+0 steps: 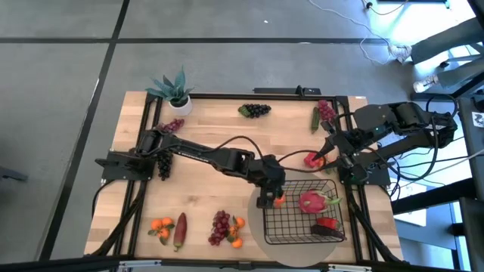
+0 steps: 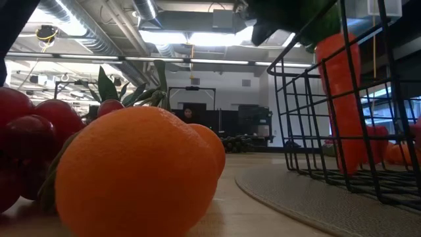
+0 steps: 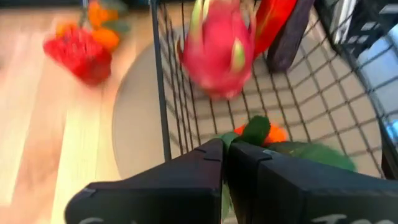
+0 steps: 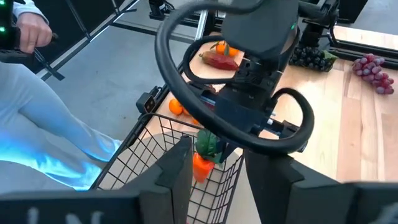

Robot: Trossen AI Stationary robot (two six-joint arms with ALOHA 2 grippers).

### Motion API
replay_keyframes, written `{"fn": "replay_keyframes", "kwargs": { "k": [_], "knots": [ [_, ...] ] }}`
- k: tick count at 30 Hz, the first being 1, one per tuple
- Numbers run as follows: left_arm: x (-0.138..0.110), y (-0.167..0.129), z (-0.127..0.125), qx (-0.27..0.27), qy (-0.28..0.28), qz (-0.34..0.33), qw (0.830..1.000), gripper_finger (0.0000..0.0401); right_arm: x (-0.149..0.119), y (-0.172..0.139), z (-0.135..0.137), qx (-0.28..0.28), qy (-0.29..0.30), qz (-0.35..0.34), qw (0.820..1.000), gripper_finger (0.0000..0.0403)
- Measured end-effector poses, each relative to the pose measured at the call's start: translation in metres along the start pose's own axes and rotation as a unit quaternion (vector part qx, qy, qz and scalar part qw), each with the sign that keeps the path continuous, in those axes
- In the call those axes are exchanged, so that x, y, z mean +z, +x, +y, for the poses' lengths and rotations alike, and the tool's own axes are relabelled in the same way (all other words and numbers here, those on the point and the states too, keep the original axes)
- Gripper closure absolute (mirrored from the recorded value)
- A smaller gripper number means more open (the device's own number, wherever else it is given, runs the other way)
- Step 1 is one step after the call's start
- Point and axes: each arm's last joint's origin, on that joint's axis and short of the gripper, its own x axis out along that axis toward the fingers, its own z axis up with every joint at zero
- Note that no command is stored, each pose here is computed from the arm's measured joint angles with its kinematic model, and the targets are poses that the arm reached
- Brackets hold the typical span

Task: Build produce basket
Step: Put the carrot into the wire basket

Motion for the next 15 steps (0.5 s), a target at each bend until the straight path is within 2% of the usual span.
{"fn": "replay_keyframes", "kwargs": {
  "k": [7,15],
  "knots": [
    [-0.008,0.0,0.001,0.027,-0.001,0.038,0.999,0.0401,0.0,0.0,0.0,0.0,0.0,-0.001,1.0,0.0273],
    [-0.015,-0.001,-0.001,0.031,-0.008,0.073,0.997,0.0401,0.0,0.0,0.0,0.0,0.0,-0.002,1.0,0.0273]
  ]
}}
